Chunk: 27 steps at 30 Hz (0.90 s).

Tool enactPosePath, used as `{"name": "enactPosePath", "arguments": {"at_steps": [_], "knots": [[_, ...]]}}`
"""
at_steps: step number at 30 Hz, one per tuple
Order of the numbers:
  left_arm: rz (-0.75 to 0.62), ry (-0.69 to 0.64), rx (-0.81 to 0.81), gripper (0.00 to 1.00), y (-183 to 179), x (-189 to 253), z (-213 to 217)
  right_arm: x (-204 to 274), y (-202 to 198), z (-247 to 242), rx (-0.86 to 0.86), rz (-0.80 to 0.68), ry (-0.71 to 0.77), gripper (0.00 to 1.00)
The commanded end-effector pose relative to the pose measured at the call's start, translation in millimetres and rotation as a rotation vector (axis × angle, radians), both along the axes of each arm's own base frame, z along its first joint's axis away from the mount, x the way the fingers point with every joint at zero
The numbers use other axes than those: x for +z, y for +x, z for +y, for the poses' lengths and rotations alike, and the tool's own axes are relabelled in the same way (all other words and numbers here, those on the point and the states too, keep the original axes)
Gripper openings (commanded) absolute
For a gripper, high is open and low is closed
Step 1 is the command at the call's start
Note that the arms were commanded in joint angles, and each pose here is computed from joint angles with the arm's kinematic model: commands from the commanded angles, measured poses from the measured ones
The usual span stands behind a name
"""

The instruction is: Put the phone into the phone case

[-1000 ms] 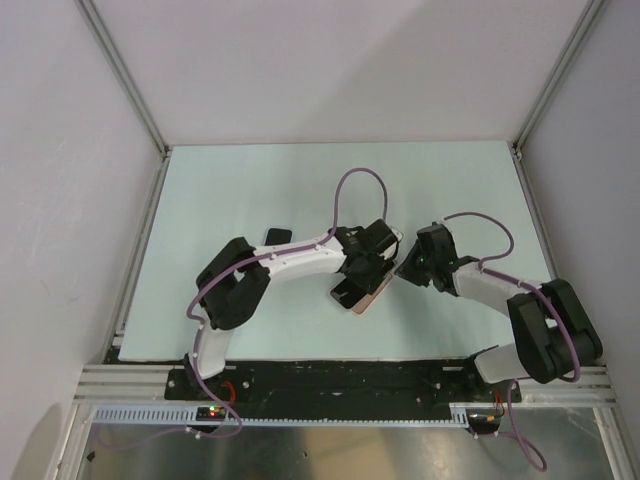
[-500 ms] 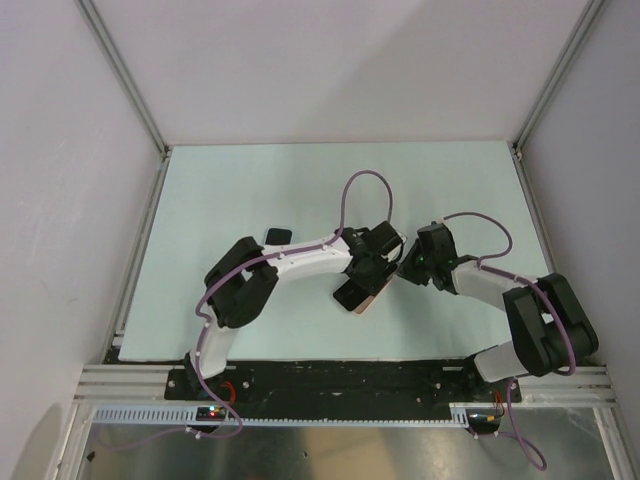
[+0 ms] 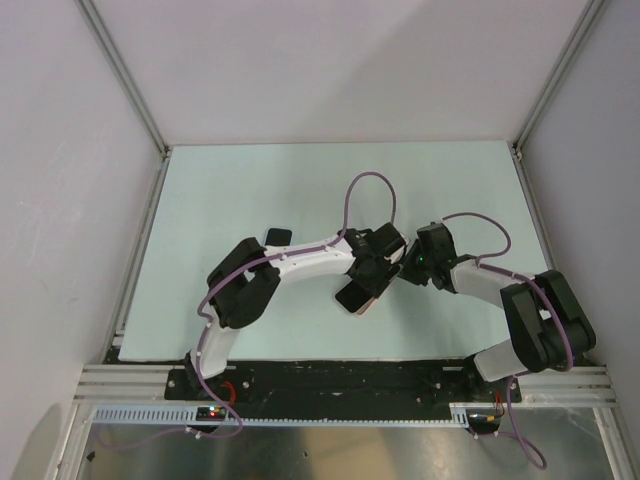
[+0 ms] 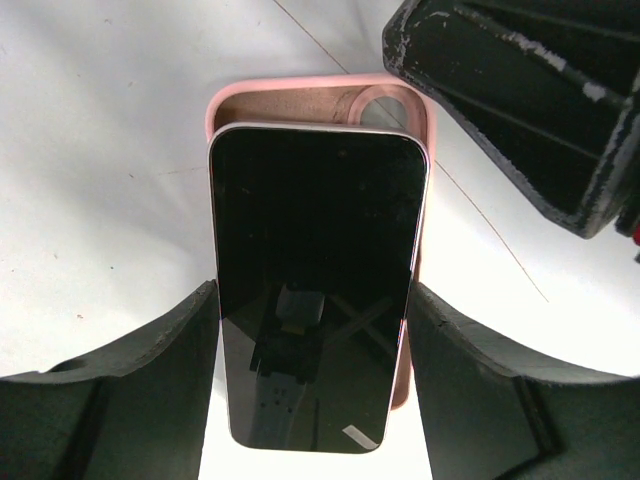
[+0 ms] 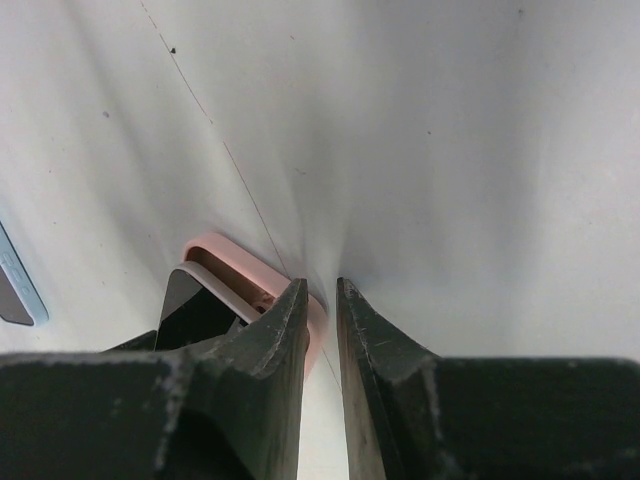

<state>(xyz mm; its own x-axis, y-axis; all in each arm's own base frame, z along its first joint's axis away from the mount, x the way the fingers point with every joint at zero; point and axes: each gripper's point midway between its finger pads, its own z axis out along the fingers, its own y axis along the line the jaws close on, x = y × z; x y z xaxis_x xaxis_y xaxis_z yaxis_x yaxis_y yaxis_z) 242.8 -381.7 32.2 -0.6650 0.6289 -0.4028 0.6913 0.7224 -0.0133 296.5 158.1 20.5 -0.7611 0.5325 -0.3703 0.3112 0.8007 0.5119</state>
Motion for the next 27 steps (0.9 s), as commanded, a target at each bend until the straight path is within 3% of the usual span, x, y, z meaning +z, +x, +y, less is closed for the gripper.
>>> {"name": "enactPosePath", "arguments": {"at_steps": [1, 6, 10, 13, 23, 27], "knots": [[-0.012, -0.085, -0.022, 0.17, 0, 22, -25, 7, 11, 4, 0.009, -0.030, 0.007, 0.22], [0.002, -0.092, -0.024, 0.23, -1, 19, -29, 5, 10, 5, 0.014, -0.021, 0.009, 0.22], [-0.004, -0.099, -0.019, 0.42, 0, 23, -30, 4, 9, 5, 0.018, -0.020, 0.005, 0.22], [-0.020, -0.090, -0.003, 0.50, 3, 24, -27, 5, 10, 5, 0.017, -0.024, 0.003, 0.22], [-0.065, -0.071, 0.105, 0.55, 25, 23, -16, 7, 8, 8, 0.021, -0.028, 0.008, 0.22], [-0.063, -0.077, 0.103, 0.64, 28, 23, -19, 6, 7, 10, 0.027, -0.023, 0.008, 0.22]]}}
